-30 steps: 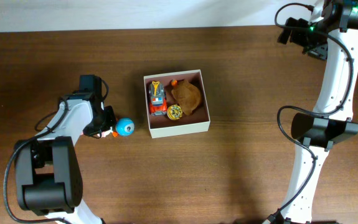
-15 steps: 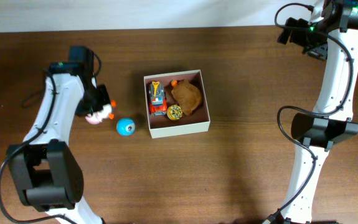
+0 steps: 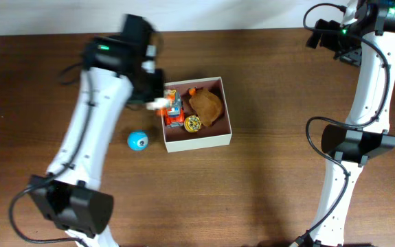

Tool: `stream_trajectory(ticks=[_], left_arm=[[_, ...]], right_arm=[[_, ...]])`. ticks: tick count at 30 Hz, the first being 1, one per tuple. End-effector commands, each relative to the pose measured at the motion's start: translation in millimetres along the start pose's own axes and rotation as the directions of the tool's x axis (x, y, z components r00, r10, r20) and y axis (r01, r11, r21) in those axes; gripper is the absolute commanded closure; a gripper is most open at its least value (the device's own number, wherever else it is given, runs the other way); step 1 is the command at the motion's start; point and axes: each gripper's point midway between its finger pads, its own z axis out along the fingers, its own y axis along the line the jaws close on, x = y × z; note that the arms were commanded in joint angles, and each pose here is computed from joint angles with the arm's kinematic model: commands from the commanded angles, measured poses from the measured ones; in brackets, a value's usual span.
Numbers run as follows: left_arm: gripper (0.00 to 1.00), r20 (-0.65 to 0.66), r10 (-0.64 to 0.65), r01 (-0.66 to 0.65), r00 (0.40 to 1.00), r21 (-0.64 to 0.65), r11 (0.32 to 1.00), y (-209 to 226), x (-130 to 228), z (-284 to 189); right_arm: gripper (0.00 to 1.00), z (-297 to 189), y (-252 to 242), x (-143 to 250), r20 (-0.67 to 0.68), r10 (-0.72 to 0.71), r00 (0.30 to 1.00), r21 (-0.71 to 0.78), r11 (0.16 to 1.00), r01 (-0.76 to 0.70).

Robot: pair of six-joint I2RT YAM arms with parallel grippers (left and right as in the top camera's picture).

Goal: Pack container
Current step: 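Lift the pink plush toy and lower it into the box, then release the plush toy and move the left gripper to the blue ball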

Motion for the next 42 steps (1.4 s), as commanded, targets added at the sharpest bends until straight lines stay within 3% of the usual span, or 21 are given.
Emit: stream_trajectory(ticks=[1,10,22,30,31,34,35,37,42], left_arm=[[0.98,0.057,0.037,-0.04,0.998,0.059,0.997,-50.6,8.6,-17.9],[0.98,0.062,-0.001,0.001,0.998,0.006,1.0,-93.2,37.5,-12.8],[0.98,0.096,-0.14,0.154,0.986,-0.163,0.975,-78.2,45.0,22.7],[0.98,0.034,-0.147,0.151,0.989,-0.223,0.963,-76.1,52.0,60.8],[0.89,0.027,-0.146,0.148,0.989,-0.231,0.962,-75.8,52.8,64.9],[0.41,0.014,-0.145,0.144,0.989,-0.244,0.959,-75.9,53.5,74.7],[0.33,0.013,-0.144,0.143,0.989,-0.245,0.959,-76.3,53.2,77.4],[0.27,0.011,-0.145,0.143,0.989,-0.245,0.959,-77.3,52.5,81.1],[0.27,0.02,-0.147,0.148,0.989,-0.228,0.962,-80.6,49.2,79.7]], right_arm=[[0.01,-16.8,6.1,0.1,0.024,-0.002,1.0,-0.013,1.0,0.002],[0.01,-16.8,6.1,0.1,0.024,-0.002,1.0,-0.013,1.0,0.002],[0.01,-16.8,6.1,0.1,0.024,-0.002,1.0,-0.013,1.0,0.002],[0.01,-16.8,6.1,0.1,0.024,-0.002,1.0,-0.013,1.0,0.002],[0.01,-16.8,6.1,0.1,0.024,-0.002,1.0,-0.013,1.0,0.002],[0.01,-16.8,6.1,0.1,0.024,-0.002,1.0,-0.013,1.0,0.002],[0.01,-16.8,6.1,0.1,0.024,-0.002,1.0,-0.013,1.0,0.002],[0.01,-16.8,6.1,0.1,0.024,-0.002,1.0,-0.013,1.0,0.002],[0.01,-16.8,6.1,0.1,0.024,-0.002,1.0,-0.013,1.0,0.002]])
